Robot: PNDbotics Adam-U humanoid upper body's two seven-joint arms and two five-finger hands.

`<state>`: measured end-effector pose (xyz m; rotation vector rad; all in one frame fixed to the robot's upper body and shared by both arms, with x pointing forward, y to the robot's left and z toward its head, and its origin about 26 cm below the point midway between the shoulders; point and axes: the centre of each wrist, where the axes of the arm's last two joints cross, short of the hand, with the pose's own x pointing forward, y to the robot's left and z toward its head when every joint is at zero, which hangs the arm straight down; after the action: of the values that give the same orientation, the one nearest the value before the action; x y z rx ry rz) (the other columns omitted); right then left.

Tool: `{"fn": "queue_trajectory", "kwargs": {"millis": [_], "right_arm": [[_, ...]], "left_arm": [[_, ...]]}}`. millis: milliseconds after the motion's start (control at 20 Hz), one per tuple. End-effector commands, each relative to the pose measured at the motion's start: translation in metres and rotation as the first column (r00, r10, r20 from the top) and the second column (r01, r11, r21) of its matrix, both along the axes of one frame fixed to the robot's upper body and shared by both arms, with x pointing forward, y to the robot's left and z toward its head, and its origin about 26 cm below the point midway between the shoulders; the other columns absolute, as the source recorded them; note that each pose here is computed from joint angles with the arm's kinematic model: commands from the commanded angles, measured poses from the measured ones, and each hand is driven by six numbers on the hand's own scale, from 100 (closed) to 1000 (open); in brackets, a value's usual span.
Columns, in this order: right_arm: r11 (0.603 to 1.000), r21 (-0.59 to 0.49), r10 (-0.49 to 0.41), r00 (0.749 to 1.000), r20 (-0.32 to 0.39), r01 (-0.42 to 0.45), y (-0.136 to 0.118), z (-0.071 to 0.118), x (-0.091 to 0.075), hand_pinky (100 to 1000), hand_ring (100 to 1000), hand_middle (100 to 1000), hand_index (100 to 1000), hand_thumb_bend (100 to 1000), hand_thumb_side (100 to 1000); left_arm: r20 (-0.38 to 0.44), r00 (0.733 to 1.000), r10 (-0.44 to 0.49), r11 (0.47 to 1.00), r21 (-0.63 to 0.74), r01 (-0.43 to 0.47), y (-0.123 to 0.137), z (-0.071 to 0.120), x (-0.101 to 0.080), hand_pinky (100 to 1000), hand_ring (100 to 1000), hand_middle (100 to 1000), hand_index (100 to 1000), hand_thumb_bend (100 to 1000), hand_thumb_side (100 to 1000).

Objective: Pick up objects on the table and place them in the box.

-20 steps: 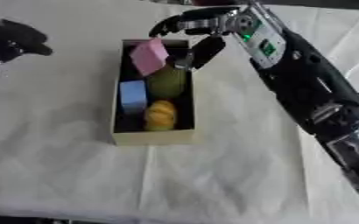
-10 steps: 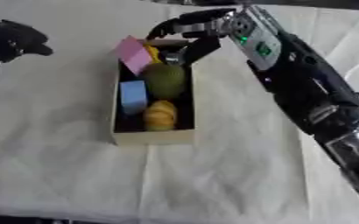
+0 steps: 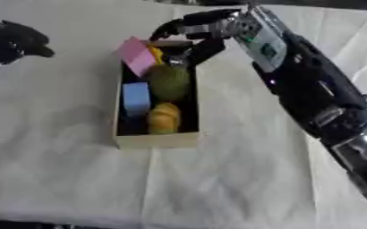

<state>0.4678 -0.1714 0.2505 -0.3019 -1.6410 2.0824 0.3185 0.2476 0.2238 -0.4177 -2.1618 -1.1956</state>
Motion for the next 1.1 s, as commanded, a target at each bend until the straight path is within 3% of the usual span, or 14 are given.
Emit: {"fn": "queue_trajectory", "kwargs": {"millis": [50, 250, 500, 650, 800, 950, 1100], "right_arm": [[0.997, -0.049, 0.066, 0.991, 0.115, -0.061, -0.007, 0.034, -0.007, 1000, 1000, 1000, 1000, 100, 631], [0.999, -0.008, 0.035, 0.977, 0.212, -0.034, -0.012, 0.052, -0.016, 1000, 1000, 1000, 1000, 100, 542], [0.999, 0.042, -0.028, 0.958, 0.286, 0.017, -0.030, 0.063, -0.024, 1000, 1000, 1000, 1000, 100, 475], [0.986, 0.083, -0.165, 0.927, 0.338, 0.145, -0.061, 0.066, -0.028, 1000, 1000, 1000, 1000, 100, 412], [0.938, 0.121, -0.346, 0.843, 0.411, 0.326, -0.094, 0.064, -0.031, 1000, 1000, 1000, 1000, 131, 393], [0.874, 0.127, -0.467, 0.736, 0.489, 0.470, -0.114, 0.060, -0.030, 1000, 1000, 1000, 1000, 224, 359], [0.812, 0.201, -0.555, 0.617, 0.559, 0.548, -0.126, 0.061, -0.031, 1000, 1000, 1000, 1000, 114, 250]], "left_arm": [[0.025, 1.000, -0.003, 1.000, -0.001, 0.003, 0.000, 0.006, -0.002, 893, 812, 807, 843, 100, 672], [0.022, 1.000, 0.000, 1.000, -0.002, 0.000, 0.000, 0.006, -0.002, 893, 812, 808, 844, 100, 672], [0.022, 1.000, 0.006, 1.000, -0.001, -0.006, 0.002, 0.005, -0.002, 893, 812, 808, 844, 100, 672], [0.025, 1.000, 0.018, 1.000, -0.001, -0.018, 0.004, 0.005, -0.002, 893, 813, 809, 844, 100, 672], [0.031, 0.999, 0.031, 1.000, -0.004, -0.031, 0.006, 0.006, -0.002, 893, 813, 810, 844, 100, 672], [0.037, 0.999, 0.039, 0.999, -0.008, -0.038, 0.007, 0.007, -0.003, 893, 814, 811, 844, 100, 672], [0.045, 0.998, 0.048, 0.999, -0.013, -0.048, 0.009, 0.008, -0.003, 893, 814, 812, 844, 100, 672]]}}
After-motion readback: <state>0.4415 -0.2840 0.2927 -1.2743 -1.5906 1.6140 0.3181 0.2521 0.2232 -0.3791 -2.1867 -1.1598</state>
